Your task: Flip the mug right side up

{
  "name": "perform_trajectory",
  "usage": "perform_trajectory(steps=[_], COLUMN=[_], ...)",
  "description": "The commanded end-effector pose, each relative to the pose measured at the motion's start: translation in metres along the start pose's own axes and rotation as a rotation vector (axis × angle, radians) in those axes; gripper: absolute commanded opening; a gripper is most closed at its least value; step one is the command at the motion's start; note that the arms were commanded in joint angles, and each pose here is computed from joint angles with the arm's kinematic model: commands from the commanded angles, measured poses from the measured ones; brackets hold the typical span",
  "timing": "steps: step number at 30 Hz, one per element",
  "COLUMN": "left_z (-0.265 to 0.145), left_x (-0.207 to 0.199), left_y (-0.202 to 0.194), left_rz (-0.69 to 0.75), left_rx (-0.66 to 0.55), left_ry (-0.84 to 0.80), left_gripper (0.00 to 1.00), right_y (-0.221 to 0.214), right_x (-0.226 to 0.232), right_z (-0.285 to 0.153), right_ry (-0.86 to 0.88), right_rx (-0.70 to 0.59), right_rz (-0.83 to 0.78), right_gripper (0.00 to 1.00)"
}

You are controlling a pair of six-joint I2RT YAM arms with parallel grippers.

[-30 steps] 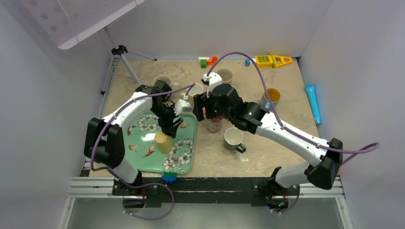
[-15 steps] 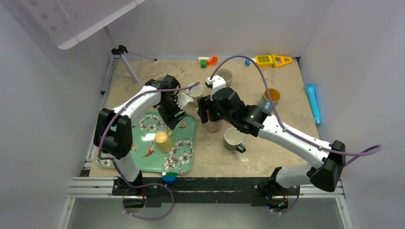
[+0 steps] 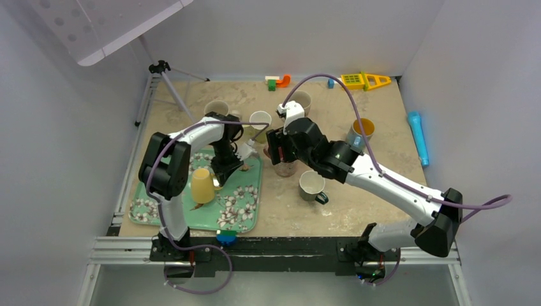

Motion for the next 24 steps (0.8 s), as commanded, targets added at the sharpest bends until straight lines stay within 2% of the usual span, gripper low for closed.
perform_trajectory(steps=[1, 9, 11, 15, 17, 20, 24], left_z=[-0.004, -0.043, -0.063, -0.137, -0.179, -0.240, -0.291], left_x=[-0.014, -0.022, -0.029, -0.052, -0.071, -0.104, -0.144], left_y=[-0.002, -0.001, 0.002, 0.012, 0.015, 0.016, 0.014], left_rz=[0.014, 0.079, 0.090, 0.097, 0.115, 0.138, 0.151], left_rx=[-0.010, -0.119, -0.199, -0.508, -0.695, -0.961, -1.184], left_ry=[-0.074, 0.004, 0.013, 0.062, 0.090, 0.124, 0.034], left_gripper=[0.00, 0.00, 0.00, 0.00, 0.00, 0.00, 0.00], right_y=[0.008, 0.014, 0.015, 0.022, 0.030, 0.053, 0.067], right_x=[-0.009, -0.012, -0.015, -0.021, -0.014, 0.017, 0.062], right_z=[-0.016, -0.024, -0.026, -0.039, -0.051, -0.069, -0.098], right_ry=[-0.031, -0.043, -0.064, -0.077, 0.003, 0.276, 0.700], right_rx=[-0.042, -0.070, -0.075, -0.113, -0.164, -0.306, -0.466], right_rz=[0.002, 0.011, 0.005, 0.026, 0.047, 0.076, 0.087], right_gripper=[0.78, 0.78, 0.78, 0.78, 0.78, 0.79, 0.91])
Point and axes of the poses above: each gripper's point midway between its finger pads, its own z axis out along the fingers, its own x axis along the line the jaws close on, y = z × x, the point moved 5 cm from there along -z, back along the fingers, and after that the axes turned 4 degrees about z, right-handed, at the moved point
